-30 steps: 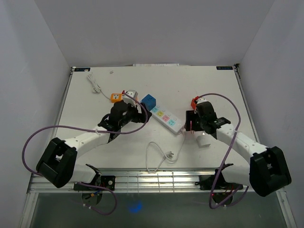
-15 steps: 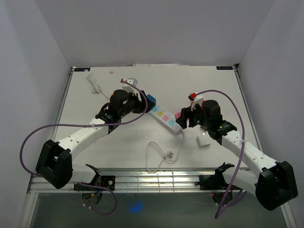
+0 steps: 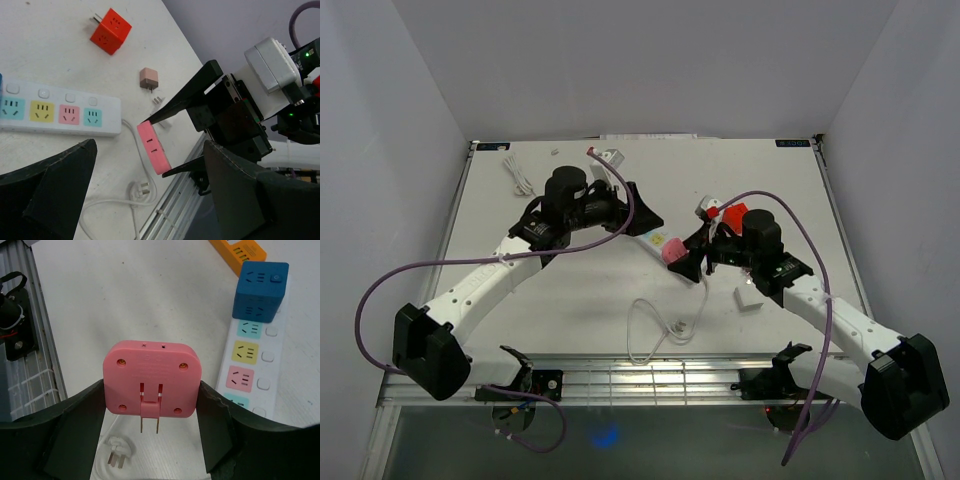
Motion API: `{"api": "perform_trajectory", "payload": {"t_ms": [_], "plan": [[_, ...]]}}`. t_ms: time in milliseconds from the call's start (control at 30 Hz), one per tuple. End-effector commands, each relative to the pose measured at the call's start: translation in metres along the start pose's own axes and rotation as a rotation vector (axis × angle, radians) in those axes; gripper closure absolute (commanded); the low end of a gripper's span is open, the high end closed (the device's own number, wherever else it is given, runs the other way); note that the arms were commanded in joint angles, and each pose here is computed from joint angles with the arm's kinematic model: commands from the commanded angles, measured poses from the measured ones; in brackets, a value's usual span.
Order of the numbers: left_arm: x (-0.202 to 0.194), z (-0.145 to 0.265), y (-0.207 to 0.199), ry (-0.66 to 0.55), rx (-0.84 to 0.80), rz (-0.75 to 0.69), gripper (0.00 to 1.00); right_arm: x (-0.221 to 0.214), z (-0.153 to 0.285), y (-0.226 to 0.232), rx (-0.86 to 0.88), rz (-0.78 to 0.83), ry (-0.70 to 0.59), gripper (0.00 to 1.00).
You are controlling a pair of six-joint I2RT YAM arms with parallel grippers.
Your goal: Insert the plug
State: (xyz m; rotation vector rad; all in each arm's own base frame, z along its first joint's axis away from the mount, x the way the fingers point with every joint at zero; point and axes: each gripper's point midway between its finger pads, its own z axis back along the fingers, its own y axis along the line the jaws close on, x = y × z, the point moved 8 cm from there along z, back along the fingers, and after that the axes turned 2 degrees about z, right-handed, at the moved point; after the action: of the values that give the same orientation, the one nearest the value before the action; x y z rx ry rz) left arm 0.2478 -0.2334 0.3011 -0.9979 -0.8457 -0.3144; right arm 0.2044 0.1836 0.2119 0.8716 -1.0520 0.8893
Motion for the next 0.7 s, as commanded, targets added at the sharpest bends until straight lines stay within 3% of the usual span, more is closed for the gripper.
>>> {"api": "perform_trajectory", "payload": {"t_ms": [0, 333, 667], "plan": [[-0.004, 0.015, -0.019, 0.114, -0.08, 0.045, 0.02, 0.02, -0.009, 0.013, 0.066, 0.138, -0.063, 0.66], [-0.015, 0.007, -0.011, 0.244, -0.017, 0.172, 0.03, 0.033, -0.024, 0.012, -0.013, 0.219, -0.056, 0.69], [-0.028, -0.004, 0.0, 0.326, 0.006, 0.236, 0.18, 0.042, -0.03, 0.015, -0.022, 0.273, -0.079, 0.7]]}}
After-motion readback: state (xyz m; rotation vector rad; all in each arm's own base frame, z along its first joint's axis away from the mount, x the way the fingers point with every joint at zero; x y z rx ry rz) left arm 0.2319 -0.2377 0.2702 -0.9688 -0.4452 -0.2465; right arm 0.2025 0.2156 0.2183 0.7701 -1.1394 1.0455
